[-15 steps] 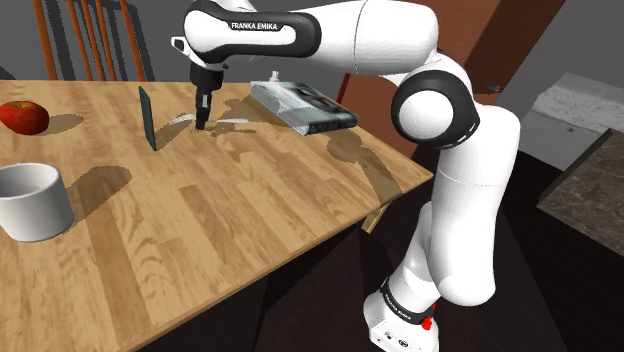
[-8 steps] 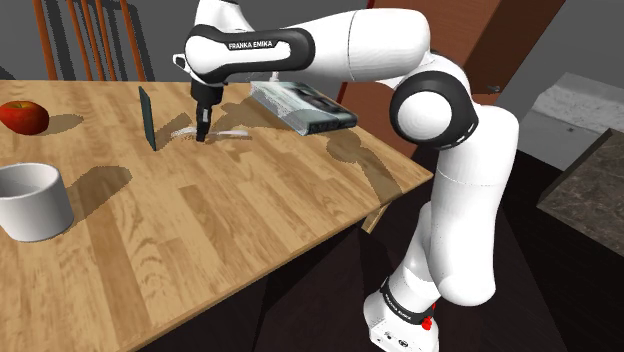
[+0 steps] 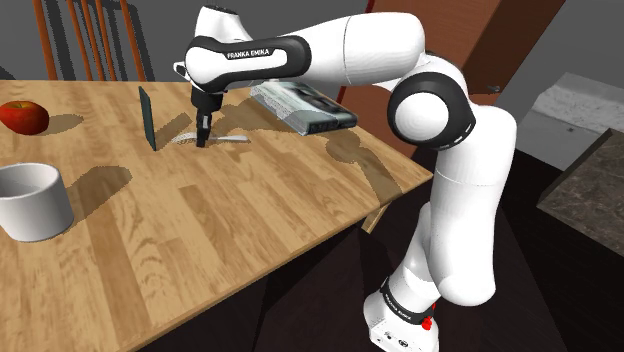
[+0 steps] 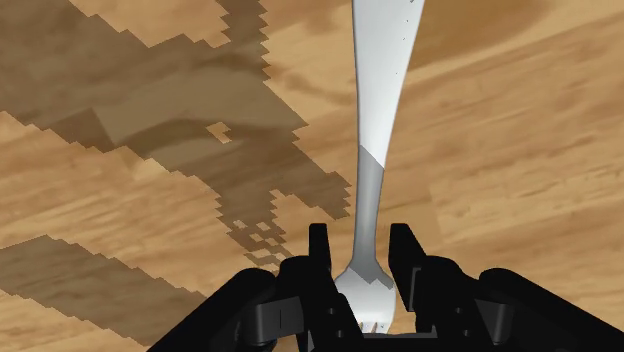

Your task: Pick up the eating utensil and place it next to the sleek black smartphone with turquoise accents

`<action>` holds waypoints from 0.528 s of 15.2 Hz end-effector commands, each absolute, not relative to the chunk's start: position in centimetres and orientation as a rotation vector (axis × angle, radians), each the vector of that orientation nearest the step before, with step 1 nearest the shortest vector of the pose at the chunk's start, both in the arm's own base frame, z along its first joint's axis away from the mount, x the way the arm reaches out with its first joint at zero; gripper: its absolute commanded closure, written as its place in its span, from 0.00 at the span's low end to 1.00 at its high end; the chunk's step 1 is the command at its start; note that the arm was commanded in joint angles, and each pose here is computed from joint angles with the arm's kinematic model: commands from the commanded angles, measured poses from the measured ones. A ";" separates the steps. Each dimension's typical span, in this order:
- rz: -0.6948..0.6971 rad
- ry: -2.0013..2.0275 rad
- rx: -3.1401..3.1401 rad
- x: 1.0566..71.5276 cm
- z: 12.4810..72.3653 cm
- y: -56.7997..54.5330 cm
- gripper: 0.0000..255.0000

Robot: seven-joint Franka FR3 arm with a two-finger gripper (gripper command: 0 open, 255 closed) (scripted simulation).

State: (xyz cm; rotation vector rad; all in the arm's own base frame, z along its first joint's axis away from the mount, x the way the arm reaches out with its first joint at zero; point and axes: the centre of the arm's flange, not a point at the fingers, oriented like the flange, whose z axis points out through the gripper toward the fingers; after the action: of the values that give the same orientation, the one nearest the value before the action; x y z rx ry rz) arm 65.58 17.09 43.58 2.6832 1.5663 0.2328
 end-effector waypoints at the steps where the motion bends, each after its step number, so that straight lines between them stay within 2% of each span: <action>1: 0.233 1.566 2.683 65.6 43.6 17.1 1.00; 2: 0.233 1.566 2.683 65.6 43.6 17.1 1.00; 3: 0.233 1.566 2.683 65.6 43.6 17.1 0.00; 8: 0.233 1.566 2.683 65.6 43.6 17.1 0.00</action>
State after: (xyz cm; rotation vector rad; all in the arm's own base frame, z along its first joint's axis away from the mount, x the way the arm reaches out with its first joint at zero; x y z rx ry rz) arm 65.58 17.09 43.59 2.6831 1.5662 0.2335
